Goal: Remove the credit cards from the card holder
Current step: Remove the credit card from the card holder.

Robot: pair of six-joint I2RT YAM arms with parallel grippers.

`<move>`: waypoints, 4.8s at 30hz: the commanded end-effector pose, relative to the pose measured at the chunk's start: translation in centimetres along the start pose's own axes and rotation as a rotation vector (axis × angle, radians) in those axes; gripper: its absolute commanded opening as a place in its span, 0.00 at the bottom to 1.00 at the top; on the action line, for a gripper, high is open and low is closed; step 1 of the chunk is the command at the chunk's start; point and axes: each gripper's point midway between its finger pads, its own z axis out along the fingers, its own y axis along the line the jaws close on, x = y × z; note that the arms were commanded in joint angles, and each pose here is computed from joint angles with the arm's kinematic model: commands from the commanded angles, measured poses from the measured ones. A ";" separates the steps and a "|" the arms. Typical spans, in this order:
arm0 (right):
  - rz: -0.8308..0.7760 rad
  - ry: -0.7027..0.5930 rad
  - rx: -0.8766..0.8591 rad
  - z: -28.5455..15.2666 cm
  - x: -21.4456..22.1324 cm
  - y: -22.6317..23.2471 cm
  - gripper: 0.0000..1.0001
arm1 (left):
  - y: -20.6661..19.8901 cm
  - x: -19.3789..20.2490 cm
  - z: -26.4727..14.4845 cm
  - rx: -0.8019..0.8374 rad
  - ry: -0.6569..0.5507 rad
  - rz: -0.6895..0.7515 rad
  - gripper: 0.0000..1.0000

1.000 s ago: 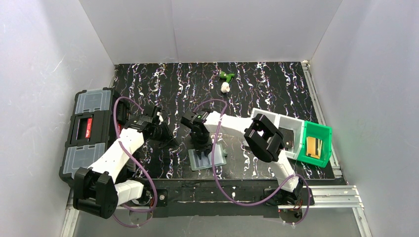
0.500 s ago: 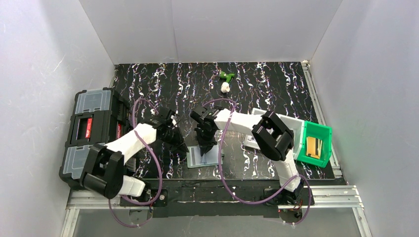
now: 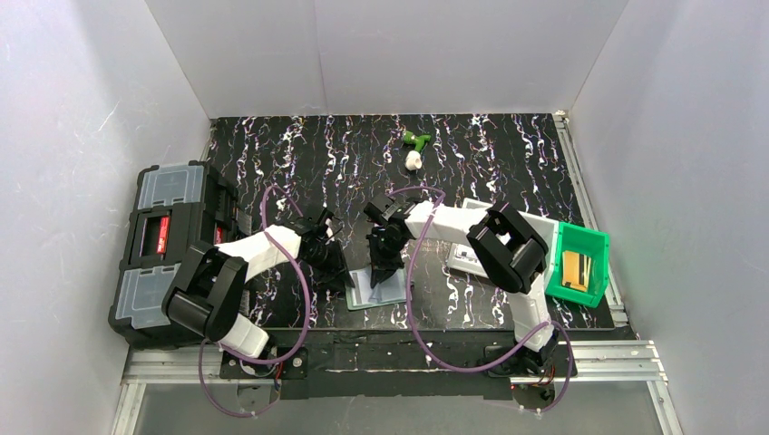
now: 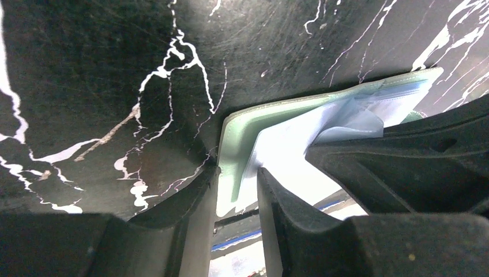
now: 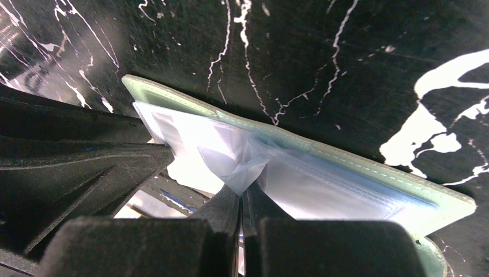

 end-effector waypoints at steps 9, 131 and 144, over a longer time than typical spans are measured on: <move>0.016 0.002 -0.091 -0.4 -0.1 0.7 0.01 | 0.0 0.6 0.0 -0.022 -0.013 0.049 0.31; 0.055 -0.134 0.039 -2.9 0.1 -4.7 0.30 | -8.3 1.2 -3.1 -0.068 -0.040 0.281 0.23; 0.048 -0.148 0.013 -3.5 0.4 -4.5 0.39 | -7.5 0.9 -1.1 -0.125 -0.024 0.280 0.24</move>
